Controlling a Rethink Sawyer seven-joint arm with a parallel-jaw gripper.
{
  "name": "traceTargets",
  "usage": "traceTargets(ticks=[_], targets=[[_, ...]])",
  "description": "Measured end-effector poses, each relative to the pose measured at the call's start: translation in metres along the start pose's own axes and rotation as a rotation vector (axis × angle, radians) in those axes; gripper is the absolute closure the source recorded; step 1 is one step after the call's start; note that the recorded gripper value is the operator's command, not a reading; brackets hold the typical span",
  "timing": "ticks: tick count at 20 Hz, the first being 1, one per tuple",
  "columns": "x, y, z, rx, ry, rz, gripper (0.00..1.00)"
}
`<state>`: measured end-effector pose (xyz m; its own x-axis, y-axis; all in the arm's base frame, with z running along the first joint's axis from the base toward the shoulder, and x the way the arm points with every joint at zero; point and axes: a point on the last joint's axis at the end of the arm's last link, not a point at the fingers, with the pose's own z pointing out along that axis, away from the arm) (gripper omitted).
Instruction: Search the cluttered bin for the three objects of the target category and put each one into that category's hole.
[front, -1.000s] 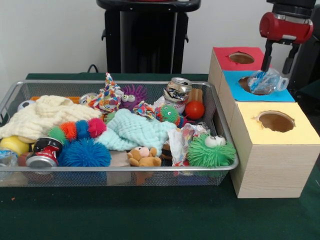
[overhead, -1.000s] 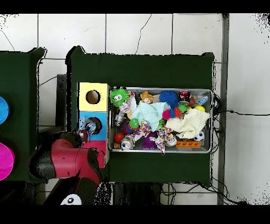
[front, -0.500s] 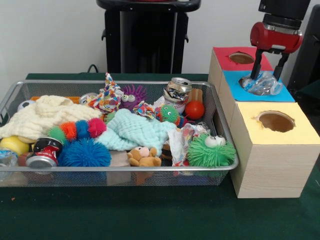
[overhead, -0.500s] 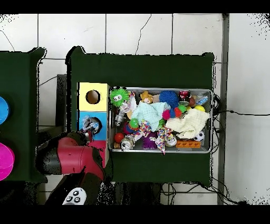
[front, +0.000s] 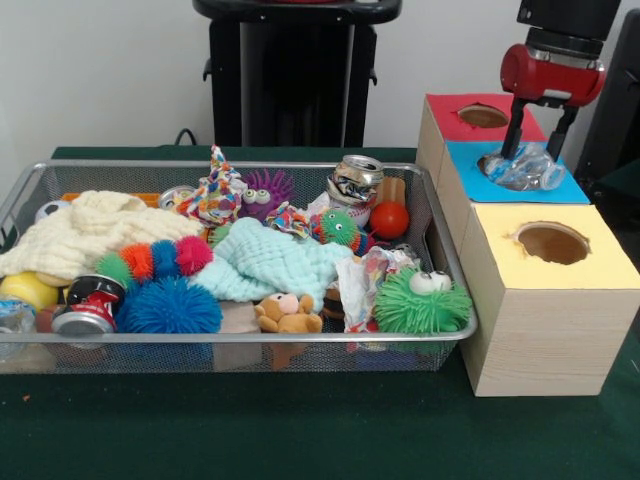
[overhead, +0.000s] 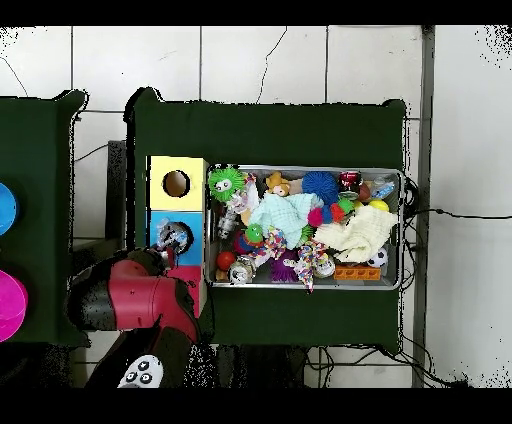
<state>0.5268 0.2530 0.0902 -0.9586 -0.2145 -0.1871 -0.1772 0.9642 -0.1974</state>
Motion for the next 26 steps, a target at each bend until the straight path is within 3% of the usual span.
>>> traceTargets(ticks=[22, 23, 26], targets=[[-0.003, 0.008, -0.025, -0.011, -0.005, -0.011, 0.0], [-0.004, 0.008, -0.025, -0.011, -0.005, -0.011, 1.0], [-0.004, 0.008, -0.025, -0.011, -0.005, -0.01, 1.0]])
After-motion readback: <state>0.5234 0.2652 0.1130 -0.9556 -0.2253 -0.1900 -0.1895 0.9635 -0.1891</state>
